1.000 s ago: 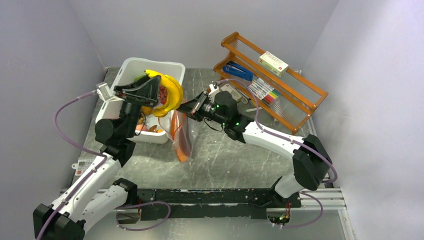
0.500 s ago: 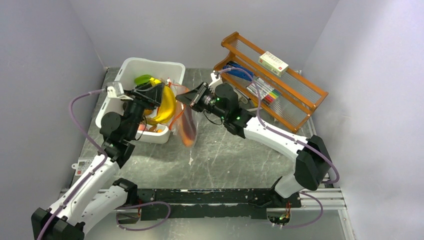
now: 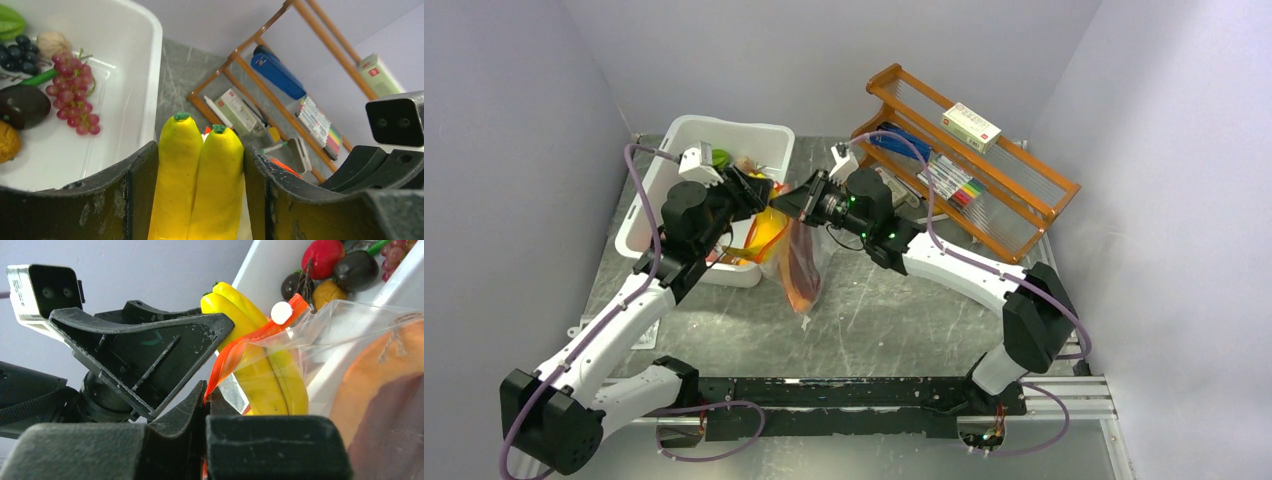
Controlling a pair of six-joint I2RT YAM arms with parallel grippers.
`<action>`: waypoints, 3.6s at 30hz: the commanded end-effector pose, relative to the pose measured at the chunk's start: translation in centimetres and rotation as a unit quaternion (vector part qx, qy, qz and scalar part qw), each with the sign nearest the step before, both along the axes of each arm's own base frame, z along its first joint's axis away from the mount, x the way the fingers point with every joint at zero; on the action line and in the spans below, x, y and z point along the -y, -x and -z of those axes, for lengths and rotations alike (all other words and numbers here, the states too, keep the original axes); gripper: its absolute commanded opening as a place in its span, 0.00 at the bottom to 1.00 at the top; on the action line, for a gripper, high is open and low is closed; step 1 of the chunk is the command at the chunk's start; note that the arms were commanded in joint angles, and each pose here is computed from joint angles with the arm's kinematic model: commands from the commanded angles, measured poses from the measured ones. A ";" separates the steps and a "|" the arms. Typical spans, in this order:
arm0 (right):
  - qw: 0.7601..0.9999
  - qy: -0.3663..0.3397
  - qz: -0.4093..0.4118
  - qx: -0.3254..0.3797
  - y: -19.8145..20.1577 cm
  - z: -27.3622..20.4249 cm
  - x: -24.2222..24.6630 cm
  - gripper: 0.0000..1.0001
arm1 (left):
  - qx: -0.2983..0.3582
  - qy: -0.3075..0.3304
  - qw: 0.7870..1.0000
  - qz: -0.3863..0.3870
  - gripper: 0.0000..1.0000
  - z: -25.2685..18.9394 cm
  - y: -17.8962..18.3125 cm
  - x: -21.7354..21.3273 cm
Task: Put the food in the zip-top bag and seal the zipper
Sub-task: Place the fake fruit in the zipper food storage bag, then adjust the fake fruit in the zipper food storage bag.
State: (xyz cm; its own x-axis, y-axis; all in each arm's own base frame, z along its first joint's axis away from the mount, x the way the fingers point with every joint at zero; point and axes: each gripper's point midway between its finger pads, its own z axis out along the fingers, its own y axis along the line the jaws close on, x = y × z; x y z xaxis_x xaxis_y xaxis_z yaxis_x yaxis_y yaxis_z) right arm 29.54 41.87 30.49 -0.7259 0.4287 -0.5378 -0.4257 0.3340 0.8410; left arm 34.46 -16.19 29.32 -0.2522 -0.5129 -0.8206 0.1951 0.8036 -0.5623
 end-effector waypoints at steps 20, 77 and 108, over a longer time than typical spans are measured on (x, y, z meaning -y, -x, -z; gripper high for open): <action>0.995 -0.040 -0.063 0.073 1.7 -0.4 1.7 0.00 | -0.142 -0.006 0.980 0.140 0.23 3.9 5.0 3.9; 0.976 -0.130 -0.152 0.083 6.6 -0.1 8.7 0.00 | -0.163 -0.007 0.931 0.327 0.52 10.6 8.6 8.3; 0.988 0.152 0.013 -0.005 0.2 8.7 11.3 0.05 | -0.100 -0.027 0.961 0.258 0.07 1.9 8.2 6.6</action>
State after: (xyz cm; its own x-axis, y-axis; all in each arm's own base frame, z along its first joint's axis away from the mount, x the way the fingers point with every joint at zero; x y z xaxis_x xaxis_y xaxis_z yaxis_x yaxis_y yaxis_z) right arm 28.35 31.57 22.07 -0.7498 0.3018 -0.5888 -0.4144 0.4796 0.7735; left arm 26.65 -22.31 25.67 -0.6126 -0.2251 -0.7576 0.4557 0.6826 -0.5713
